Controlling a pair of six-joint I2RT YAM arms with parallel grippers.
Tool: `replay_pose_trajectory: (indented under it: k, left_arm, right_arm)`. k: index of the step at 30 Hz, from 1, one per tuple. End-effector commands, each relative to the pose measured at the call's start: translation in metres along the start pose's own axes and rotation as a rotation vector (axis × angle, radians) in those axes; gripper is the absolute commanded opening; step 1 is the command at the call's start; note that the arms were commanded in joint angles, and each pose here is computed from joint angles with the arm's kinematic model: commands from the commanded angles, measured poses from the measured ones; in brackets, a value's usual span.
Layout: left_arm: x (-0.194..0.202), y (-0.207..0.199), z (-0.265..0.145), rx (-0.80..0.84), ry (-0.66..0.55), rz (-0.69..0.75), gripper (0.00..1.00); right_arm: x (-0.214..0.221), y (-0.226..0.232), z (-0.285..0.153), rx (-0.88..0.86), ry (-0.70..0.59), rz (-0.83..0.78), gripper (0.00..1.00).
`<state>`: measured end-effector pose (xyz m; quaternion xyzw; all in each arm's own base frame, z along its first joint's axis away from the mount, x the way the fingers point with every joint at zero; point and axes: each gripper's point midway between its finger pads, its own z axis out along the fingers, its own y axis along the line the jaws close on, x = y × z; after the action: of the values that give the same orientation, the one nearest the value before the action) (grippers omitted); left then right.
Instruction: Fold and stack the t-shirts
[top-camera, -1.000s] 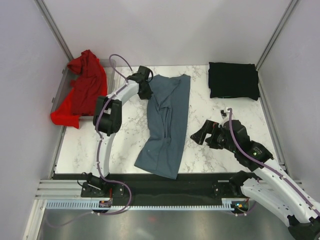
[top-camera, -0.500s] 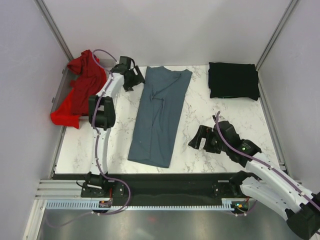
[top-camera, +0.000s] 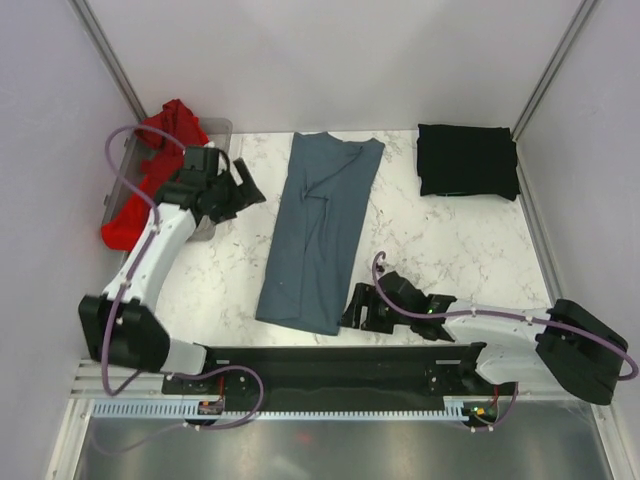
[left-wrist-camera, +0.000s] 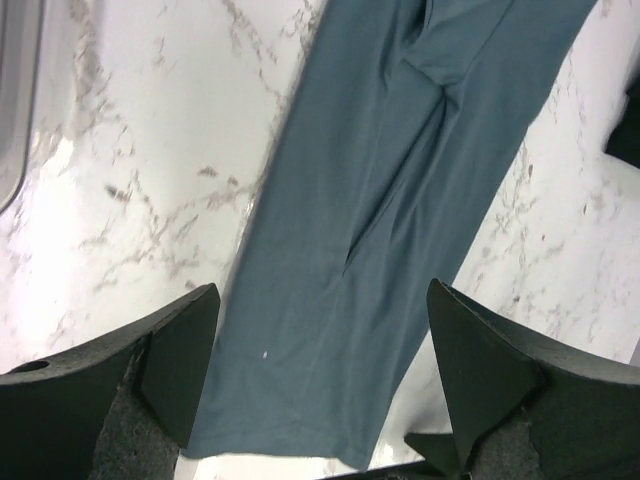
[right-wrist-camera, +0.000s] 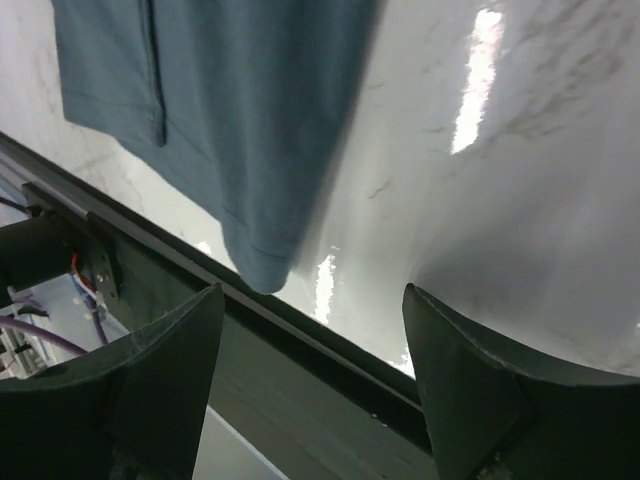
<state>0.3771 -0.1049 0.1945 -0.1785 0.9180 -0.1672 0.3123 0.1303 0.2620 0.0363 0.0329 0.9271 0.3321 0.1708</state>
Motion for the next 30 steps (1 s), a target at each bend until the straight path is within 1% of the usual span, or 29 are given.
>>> replay_pose_trajectory:
  k: [1,2,3,4,5,6,7,8,9,10,11,12,14,15,16,17,19,20,21,26,28,30]
  left_arm:
    - [0.036,0.023,-0.014,-0.021,0.031,-0.029,0.91]
    - [0.053,0.035,-0.019,-0.033,0.037,-0.033,0.91]
    - [0.06,0.039,-0.021,-0.031,0.029,-0.044,0.91]
    - [0.083,0.055,-0.016,-0.058,0.064,-0.057,0.91]
    - [0.092,0.061,-0.016,-0.062,0.069,-0.067,0.91]
    - [0.096,0.058,-0.022,-0.023,0.045,-0.083,0.9]
    - [0.117,0.07,-0.017,-0.04,0.083,-0.1,0.89]
    - [0.124,0.072,-0.018,-0.027,0.087,-0.111,0.89]
    - [0.128,0.068,-0.022,0.008,0.084,-0.127,0.88]
    - [0.142,0.075,-0.02,0.003,0.107,-0.138,0.85]
    - [0.148,0.076,-0.02,0.014,0.114,-0.145,0.84]
    - [0.153,0.076,-0.021,0.021,0.12,-0.155,0.83]
    - [0.169,0.082,-0.022,0.025,0.133,-0.16,0.82]
    - [0.174,0.083,-0.022,0.023,0.139,-0.18,0.81]
    - [0.186,0.087,-0.021,0.021,0.153,-0.193,0.8]
    - [0.195,0.083,-0.021,0.034,0.171,-0.179,0.8]
    - [0.211,0.081,-0.02,0.039,0.185,-0.197,0.8]
    - [0.221,0.077,-0.021,0.048,0.207,-0.172,0.8]
    - [0.225,0.076,-0.02,0.043,0.206,-0.177,0.8]
    - [0.258,0.072,-0.02,0.034,0.266,-0.098,0.78]
    - [0.267,0.074,-0.016,0.029,0.27,-0.097,0.78]
    - [0.271,0.063,-0.014,0.076,0.273,-0.099,0.77]
  right_arm:
    - [-0.007,0.038,0.012,-0.141,-0.061,0.037,0.8]
    - [-0.005,0.039,0.019,-0.151,-0.057,0.041,0.79]
    - [-0.001,0.043,0.022,-0.157,-0.047,0.043,0.79]
    - [0.0,0.043,0.025,-0.152,-0.045,0.04,0.79]
    - [0.002,0.042,0.032,-0.143,-0.039,0.037,0.79]
    - [0.006,0.045,0.035,-0.143,-0.029,0.029,0.7]
    - [0.007,0.044,0.038,-0.134,-0.026,0.028,0.62]
    - [0.01,0.04,0.042,-0.111,-0.016,0.03,0.5]
    - [0.013,0.038,0.043,-0.102,-0.013,0.027,0.45]
    - [0.014,0.034,0.043,-0.089,-0.016,0.028,0.38]
    - [0.015,0.03,0.042,-0.075,-0.017,0.029,0.32]
    - [0.017,0.023,0.04,-0.062,-0.017,0.033,0.23]
    - [0.014,0.016,0.034,-0.039,-0.04,0.037,0.13]
    - [0.013,0.012,0.031,-0.024,-0.048,0.036,0.03]
    - [0.012,0.009,0.027,-0.009,-0.057,0.029,0.0]
    - [0.012,0.004,0.02,0.013,-0.061,0.024,0.0]
    - [0.006,-0.003,0.013,0.044,-0.095,0.019,0.0]
    - [0.006,-0.008,0.006,0.065,-0.101,0.018,0.0]
    - [0.005,-0.013,0.003,0.082,-0.112,0.016,0.0]
    - [0.008,-0.018,-0.009,0.068,-0.116,0.027,0.0]
    - [0.01,-0.023,-0.011,0.077,-0.113,0.027,0.0]
    - [0.011,-0.025,-0.013,0.073,-0.114,0.027,0.0]
